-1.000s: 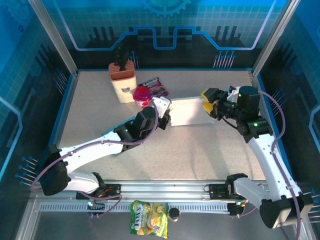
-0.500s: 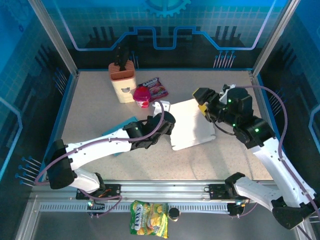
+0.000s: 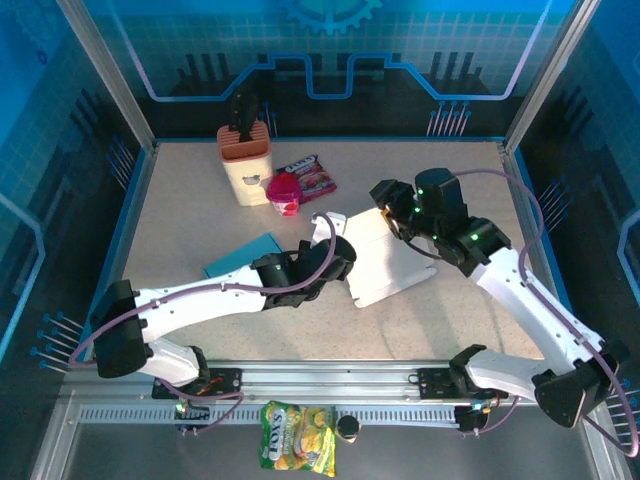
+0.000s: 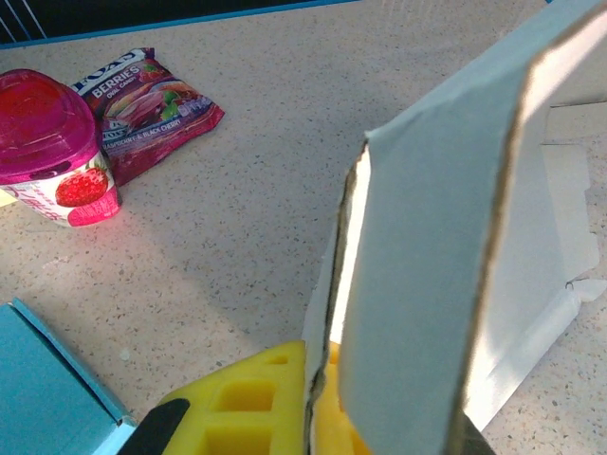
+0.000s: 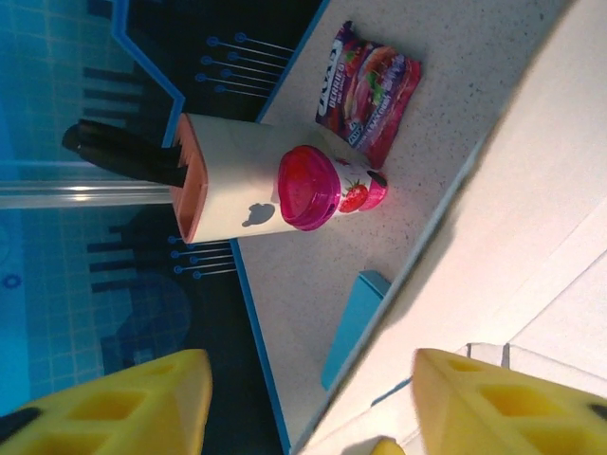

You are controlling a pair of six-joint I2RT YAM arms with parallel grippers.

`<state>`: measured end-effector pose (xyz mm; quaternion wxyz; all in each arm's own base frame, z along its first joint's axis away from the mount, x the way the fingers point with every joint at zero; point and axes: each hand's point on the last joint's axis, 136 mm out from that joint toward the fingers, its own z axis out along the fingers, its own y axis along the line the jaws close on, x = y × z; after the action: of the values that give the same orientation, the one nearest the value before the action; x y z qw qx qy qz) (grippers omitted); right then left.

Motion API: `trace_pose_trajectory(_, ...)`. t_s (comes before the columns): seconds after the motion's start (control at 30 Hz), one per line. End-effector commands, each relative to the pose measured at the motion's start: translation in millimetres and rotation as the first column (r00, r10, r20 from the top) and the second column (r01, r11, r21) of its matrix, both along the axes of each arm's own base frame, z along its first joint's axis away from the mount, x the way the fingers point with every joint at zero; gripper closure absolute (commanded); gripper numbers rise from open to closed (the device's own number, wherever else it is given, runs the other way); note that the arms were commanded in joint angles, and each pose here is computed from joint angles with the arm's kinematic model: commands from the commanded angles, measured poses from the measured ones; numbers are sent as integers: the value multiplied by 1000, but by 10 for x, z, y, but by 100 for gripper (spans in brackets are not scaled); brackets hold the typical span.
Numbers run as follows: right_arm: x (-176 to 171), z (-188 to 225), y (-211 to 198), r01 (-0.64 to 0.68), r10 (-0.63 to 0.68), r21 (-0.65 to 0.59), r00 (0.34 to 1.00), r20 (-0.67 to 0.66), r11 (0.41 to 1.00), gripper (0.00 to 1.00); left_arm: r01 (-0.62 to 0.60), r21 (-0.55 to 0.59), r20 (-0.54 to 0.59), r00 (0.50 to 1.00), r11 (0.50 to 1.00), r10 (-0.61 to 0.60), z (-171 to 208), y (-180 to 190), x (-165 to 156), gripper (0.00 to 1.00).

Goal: Fold the paper box

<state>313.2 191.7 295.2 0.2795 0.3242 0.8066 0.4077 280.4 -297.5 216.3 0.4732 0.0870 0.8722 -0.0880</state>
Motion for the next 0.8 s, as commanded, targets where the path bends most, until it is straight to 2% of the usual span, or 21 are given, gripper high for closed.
trace_pose_trajectory(0.0,43,80,65,-4,2,41,1000,29,999,51,3,-10,57,998,1000,-2,152,47,-20,100)
trace_pose_trajectory(0.2,70,-21,76,-8,8,38,1000,13,999,73,7,-5,55,998,1000,-7,126,65,-34,100)
trace_pose_trajectory(0.33,80,-64,79,-8,8,42,1000,8,999,82,11,-5,56,998,1000,-11,134,58,-34,100)
trace_pose_trajectory(0.57,105,-149,27,3,-3,48,1000,-8,999,90,19,-10,63,998,1000,-19,154,76,-50,100)
trace_pose_trajectory(0.7,134,-205,25,8,-8,67,1000,1,998,100,40,-16,71,997,999,-38,156,79,-73,100)
trace_pose_trajectory(0.77,147,-229,27,8,-10,73,1000,15,997,100,48,-17,71,996,999,-47,150,96,-87,100)
